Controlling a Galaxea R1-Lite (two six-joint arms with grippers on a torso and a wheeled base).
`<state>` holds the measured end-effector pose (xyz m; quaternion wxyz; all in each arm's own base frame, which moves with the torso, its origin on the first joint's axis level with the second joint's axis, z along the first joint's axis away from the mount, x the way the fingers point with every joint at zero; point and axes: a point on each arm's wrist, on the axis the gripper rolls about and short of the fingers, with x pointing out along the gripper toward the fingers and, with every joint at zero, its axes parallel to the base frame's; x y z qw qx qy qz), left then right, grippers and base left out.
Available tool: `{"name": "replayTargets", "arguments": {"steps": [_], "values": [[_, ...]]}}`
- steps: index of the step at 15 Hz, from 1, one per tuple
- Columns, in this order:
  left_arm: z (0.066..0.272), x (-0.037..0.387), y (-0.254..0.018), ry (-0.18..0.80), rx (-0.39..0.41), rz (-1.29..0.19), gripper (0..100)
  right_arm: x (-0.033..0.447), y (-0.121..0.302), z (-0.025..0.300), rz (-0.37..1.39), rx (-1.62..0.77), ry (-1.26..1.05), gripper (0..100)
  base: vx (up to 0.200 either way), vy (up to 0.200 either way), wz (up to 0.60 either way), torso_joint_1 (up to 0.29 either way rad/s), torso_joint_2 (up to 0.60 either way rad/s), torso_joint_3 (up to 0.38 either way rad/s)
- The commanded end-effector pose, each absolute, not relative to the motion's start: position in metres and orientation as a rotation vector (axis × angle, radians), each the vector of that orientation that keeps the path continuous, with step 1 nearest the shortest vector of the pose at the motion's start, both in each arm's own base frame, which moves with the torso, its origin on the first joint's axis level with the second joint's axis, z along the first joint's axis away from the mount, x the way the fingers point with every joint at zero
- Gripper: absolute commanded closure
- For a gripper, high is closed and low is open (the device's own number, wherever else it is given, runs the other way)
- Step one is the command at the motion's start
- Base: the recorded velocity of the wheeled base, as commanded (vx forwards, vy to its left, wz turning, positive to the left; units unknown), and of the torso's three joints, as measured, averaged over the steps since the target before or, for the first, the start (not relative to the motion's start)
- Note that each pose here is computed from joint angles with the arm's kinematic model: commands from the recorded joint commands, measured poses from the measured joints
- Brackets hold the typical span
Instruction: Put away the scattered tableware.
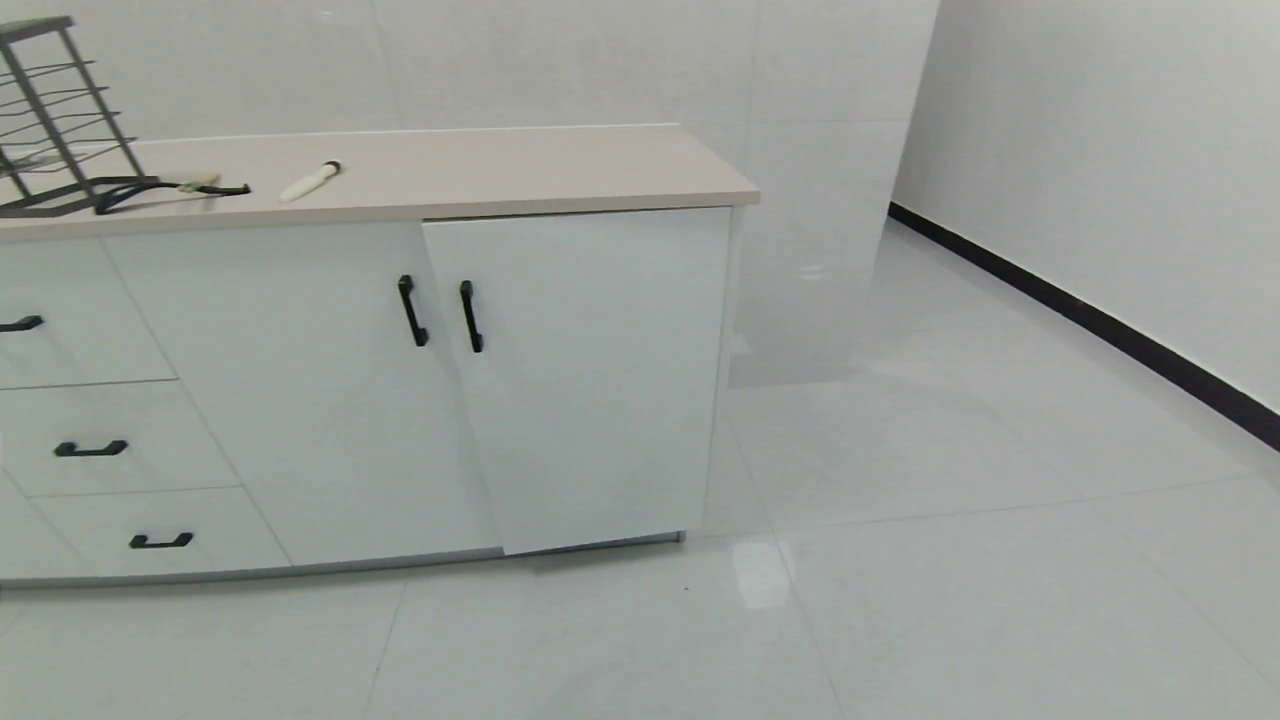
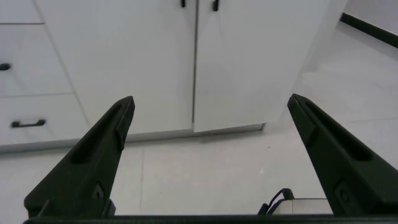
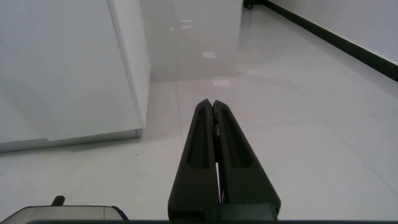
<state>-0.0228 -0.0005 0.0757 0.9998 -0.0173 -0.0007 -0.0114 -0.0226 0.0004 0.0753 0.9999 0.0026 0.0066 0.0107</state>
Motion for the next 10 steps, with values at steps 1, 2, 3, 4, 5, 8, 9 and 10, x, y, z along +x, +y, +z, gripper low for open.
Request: {"name": "replayTargets", "arguments": {"steps": [1,2,3,4,5,8,9,10], "values": [[0.0756,-0.0228,-0.0005,-0.001,-0.035,-0.023,0,-0.0223,0.0005,0.0754,0.025,0.005,0.017,100,0.0,0.0,0.6,0.007,0.0,0.002],[0.0756,-0.0228,-0.0005,-0.001,-0.034,-0.023,0,-0.0223,0.0005,0.0754,0.024,0.012,0.017,100,0.0,0.0,0.6,-0.002,0.0,-0.002],[0.0758,-0.0228,-0.0005,-0.003,-0.032,-0.023,0,-0.0225,0.0005,0.0754,0.024,0.012,0.015,100,0.0,0.0,0.0,0.0,0.0,0.0],[0.0758,-0.0228,-0.0005,-0.003,-0.031,-0.023,0,-0.0225,0.0004,0.0754,0.023,0.012,0.015,100,0.0,0.0,0.0,0.0,0.0,0.0],[0.0758,-0.0228,-0.0005,-0.003,-0.034,-0.023,0,-0.0225,0.0004,0.0754,0.023,0.012,0.015,100,0.0,0.0,0.0,0.0,0.0,0.0],[0.0756,-0.0228,-0.0005,-0.001,-0.026,-0.023,0,-0.0225,0.0004,0.0754,0.023,0.012,0.015,100,0.0,0.133,0.0,0.002,0.0,0.002],[0.0758,-0.0228,-0.0005,-0.003,-0.029,-0.023,0,-0.0225,0.0004,0.0754,0.021,0.012,0.015,100,0.0,0.2,0.0,0.012,0.0,0.002],[0.0758,-0.0228,-0.0005,-0.003,-0.031,-0.023,0,-0.0225,0.0004,0.0754,0.021,0.012,0.015,100,0.0,0.2,0.0,0.012,0.0,0.002]]}}
